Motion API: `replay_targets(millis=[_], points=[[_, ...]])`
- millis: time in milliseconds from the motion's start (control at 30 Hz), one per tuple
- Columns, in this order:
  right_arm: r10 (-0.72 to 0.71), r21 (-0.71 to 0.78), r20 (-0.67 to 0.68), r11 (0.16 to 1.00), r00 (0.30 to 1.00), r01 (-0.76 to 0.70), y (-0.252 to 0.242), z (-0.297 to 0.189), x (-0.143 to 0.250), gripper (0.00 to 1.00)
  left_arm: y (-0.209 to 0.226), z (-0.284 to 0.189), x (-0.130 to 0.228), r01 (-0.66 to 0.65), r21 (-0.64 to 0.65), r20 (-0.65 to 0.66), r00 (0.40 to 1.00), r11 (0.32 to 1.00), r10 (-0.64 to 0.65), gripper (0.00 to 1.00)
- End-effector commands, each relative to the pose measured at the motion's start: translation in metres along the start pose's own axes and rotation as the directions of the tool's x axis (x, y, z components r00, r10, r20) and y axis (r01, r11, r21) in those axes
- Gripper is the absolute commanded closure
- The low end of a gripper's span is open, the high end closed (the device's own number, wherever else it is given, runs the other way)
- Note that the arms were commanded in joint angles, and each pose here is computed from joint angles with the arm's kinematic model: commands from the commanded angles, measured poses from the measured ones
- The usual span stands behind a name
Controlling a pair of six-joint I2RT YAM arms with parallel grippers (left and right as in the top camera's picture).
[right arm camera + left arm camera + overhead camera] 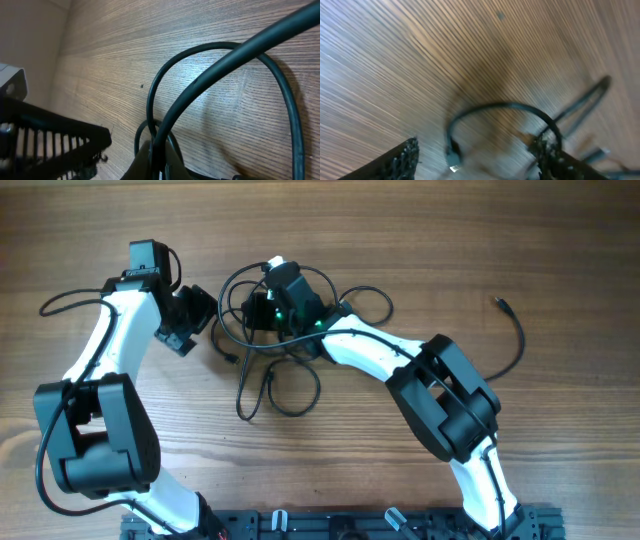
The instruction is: Untangle cables
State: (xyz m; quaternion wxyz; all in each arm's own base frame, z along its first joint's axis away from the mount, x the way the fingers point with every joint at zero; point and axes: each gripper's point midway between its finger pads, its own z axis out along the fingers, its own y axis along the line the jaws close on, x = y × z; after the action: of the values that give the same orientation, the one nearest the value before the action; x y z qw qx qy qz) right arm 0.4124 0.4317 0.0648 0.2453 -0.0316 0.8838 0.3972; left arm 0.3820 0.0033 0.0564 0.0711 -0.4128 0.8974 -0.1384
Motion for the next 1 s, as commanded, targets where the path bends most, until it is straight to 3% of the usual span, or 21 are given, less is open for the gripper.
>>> replay_targets(millis=[0,267,667,967], points=[[-0.012,-0.076,-0.035,0.997,0.999,0.009,0.009,-0.010,-0.007,0.96,-0.021,0.001,0.021,0.043,0.128,-0.137,0.990,0.991,-0.025,0.27],[-0.063,-0.248,-0.088,0.968,0.994,0.039,0.034,-0.019,-0.007,0.96,-0.029,0.000,0.016,0.229,0.136,-0.148,0.967,0.964,-0.209,0.27],[-0.070,-0.269,-0.096,0.962,0.993,0.041,0.038,-0.020,-0.006,0.96,-0.058,0.006,0.020,0.200,0.195,-0.110,0.977,0.960,-0.181,0.26],[-0.071,-0.273,-0.096,0.961,0.993,0.043,0.039,-0.021,-0.006,0.96,-0.041,0.058,0.028,0.252,0.093,-0.188,0.955,0.963,-0.231,0.27]])
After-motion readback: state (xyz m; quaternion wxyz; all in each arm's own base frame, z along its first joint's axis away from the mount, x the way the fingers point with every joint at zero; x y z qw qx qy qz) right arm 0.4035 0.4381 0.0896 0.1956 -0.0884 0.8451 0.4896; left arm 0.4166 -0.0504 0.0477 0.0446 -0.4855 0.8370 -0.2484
